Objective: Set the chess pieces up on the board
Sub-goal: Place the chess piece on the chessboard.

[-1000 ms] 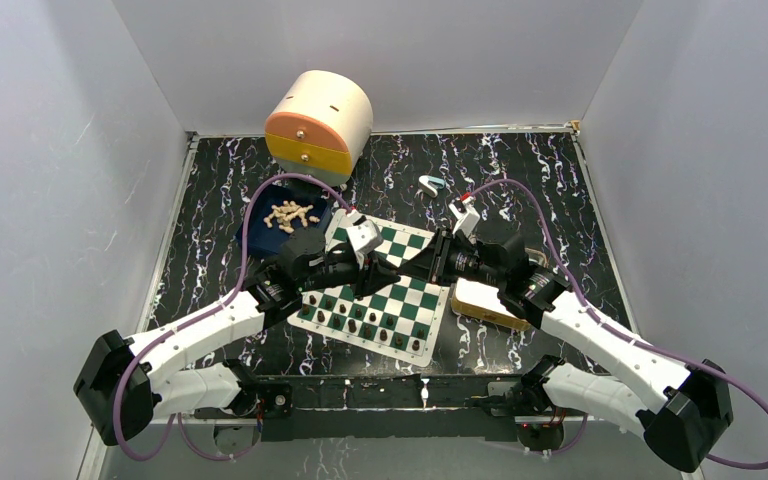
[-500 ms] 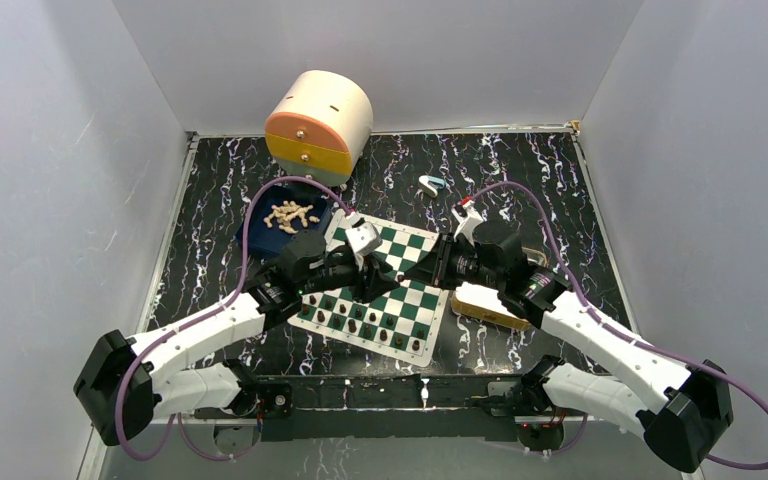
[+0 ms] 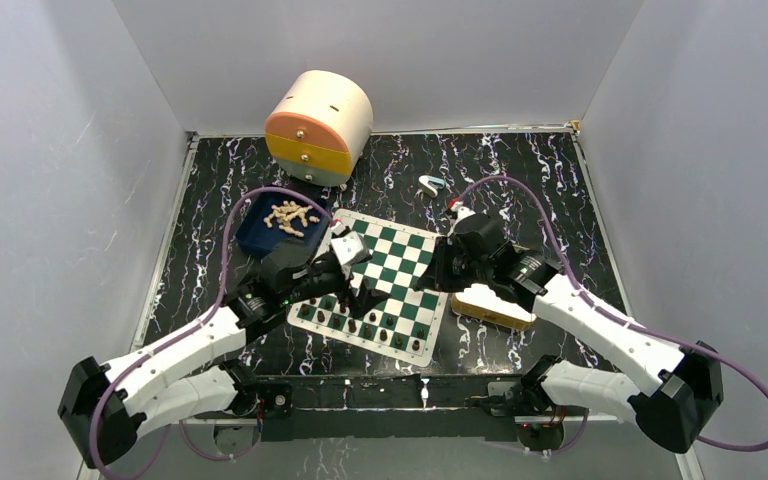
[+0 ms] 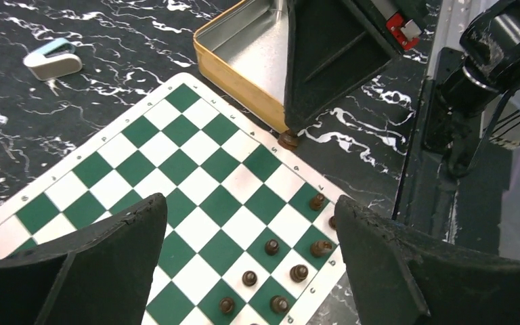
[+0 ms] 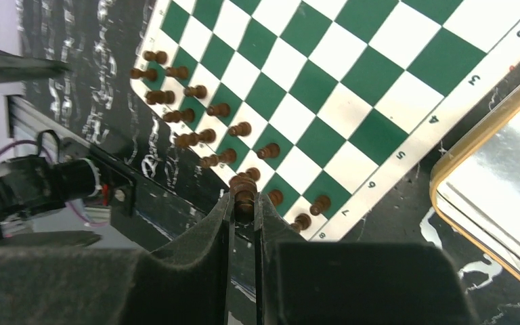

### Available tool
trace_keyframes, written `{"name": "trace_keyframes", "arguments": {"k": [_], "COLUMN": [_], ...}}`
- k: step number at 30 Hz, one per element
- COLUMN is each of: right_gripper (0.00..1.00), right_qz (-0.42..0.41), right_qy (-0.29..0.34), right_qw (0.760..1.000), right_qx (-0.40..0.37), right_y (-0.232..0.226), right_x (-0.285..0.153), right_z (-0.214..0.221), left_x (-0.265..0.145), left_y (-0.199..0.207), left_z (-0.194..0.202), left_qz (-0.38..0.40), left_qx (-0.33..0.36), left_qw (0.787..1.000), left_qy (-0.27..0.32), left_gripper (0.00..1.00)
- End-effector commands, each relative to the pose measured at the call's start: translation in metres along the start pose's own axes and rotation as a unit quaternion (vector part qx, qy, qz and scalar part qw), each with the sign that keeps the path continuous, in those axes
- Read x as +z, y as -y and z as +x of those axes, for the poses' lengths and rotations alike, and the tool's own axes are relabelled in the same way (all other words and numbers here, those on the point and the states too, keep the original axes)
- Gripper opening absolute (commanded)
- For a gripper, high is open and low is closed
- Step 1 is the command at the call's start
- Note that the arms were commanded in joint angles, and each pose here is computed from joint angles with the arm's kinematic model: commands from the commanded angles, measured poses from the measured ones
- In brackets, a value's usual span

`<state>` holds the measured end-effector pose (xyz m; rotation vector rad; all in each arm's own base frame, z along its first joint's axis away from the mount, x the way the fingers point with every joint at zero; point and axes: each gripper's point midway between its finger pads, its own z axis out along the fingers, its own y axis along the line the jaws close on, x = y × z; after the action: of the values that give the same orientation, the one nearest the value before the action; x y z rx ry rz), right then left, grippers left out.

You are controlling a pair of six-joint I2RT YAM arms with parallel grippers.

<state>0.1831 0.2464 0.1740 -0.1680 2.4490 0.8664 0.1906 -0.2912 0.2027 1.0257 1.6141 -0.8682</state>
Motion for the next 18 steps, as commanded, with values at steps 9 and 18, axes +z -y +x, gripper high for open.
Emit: {"name": "trace_keyframes", "arguments": {"k": [9,18], "right_gripper": [0.14,0.15], "right_qz": [0.111,0.161], "right_qy": [-0.036,-0.062], "right_qw": [0.99,0.978], "right_qx": [-0.084,-0.118], "right_y": [-0.003,0.001], "right_x": [0.02,0.052], "right_z": [0.024,0.049], "left_x": [-0.064,-0.087], "left_y": [-0.023,-0.035], "left_z": [-0.005,-0.01], "left_qz": [-0.108,-0.159], "left_qx": [0.142,0.169], "left_qw": [0.983,0.972], "left_qy": [0.036,0.044], "left_gripper": [0.92,0.92]}}
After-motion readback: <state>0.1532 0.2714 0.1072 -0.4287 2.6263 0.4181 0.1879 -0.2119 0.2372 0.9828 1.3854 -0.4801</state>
